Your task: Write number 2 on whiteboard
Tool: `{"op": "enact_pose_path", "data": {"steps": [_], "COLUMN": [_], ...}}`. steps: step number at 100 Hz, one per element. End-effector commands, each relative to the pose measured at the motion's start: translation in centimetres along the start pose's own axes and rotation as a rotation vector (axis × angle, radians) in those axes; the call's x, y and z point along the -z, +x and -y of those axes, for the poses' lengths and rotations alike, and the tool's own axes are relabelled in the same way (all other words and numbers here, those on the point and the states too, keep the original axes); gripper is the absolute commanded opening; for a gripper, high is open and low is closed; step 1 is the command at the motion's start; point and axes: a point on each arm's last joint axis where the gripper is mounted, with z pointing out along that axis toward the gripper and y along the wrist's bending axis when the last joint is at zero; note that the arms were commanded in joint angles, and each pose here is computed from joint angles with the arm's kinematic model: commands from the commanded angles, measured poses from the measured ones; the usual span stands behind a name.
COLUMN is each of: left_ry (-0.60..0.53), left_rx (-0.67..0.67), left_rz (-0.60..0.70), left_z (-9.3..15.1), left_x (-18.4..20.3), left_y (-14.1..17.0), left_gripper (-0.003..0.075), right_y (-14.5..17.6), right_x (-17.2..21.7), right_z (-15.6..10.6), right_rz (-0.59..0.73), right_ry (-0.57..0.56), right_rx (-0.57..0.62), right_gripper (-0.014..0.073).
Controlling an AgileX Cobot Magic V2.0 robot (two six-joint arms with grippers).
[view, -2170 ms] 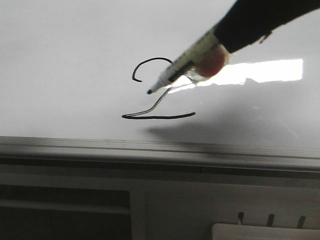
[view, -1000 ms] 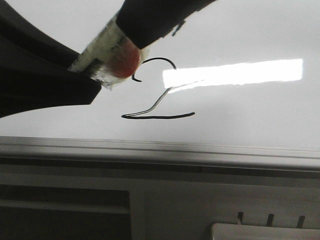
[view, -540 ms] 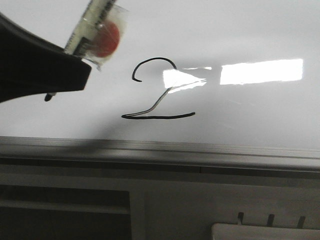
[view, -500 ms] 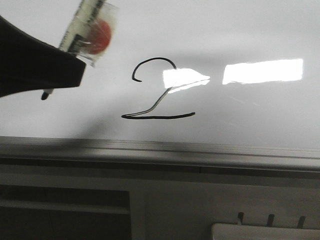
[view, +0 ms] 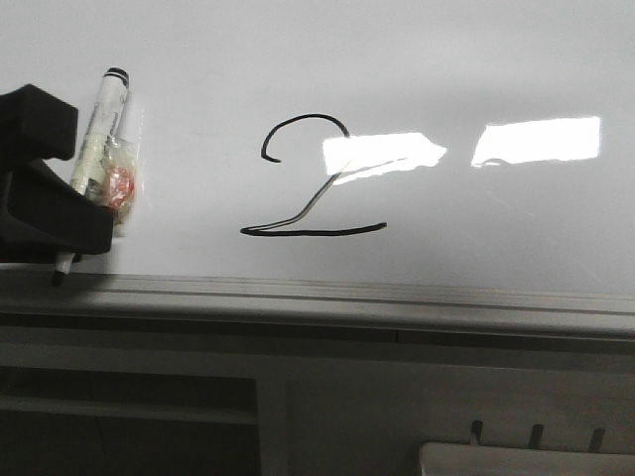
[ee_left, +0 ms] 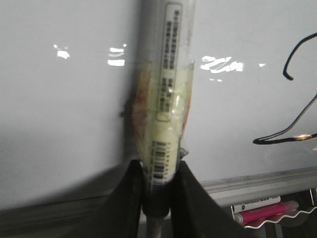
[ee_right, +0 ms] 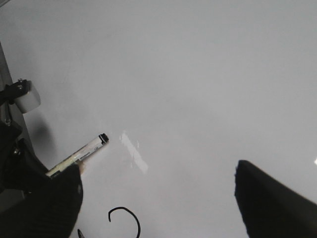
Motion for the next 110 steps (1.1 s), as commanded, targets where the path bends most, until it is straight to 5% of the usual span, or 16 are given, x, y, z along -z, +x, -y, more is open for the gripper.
{"op": "enact_pose_path", "data": {"steps": [1,57,87,110], "left_ry": [0.017,0.016,-0.005,-0.007], "left_rx": [0.025,0.026,-0.033,-0.037], "left_rz": [0.093,0.226,0.196,0.211], "left_z": [0.7,0.7,0.5,0.5], "left_x": [0.1,0.3,-0.8,-0.8], "left_y": [-1.8,-3.2,-2.8,-2.9], "left_gripper": [-0.0020,-0.0020,-0.0013,0.0256], "right_y": [-1.2,-1.1,-1.1,-1.1], "right_x": [0.3,0.3,0.3,0.3], "right_z": [0.7,0.6,0.6,0.5], "right_rz": [0.063,0.046,0.048,0.048], "right_ry": [0.040,0.030,0.022,0.020], "right_rx": [-0.019,-0.023,-0.046,-0.049], "right_gripper": [0.0554,0.0554,0.0554,0.0554]}}
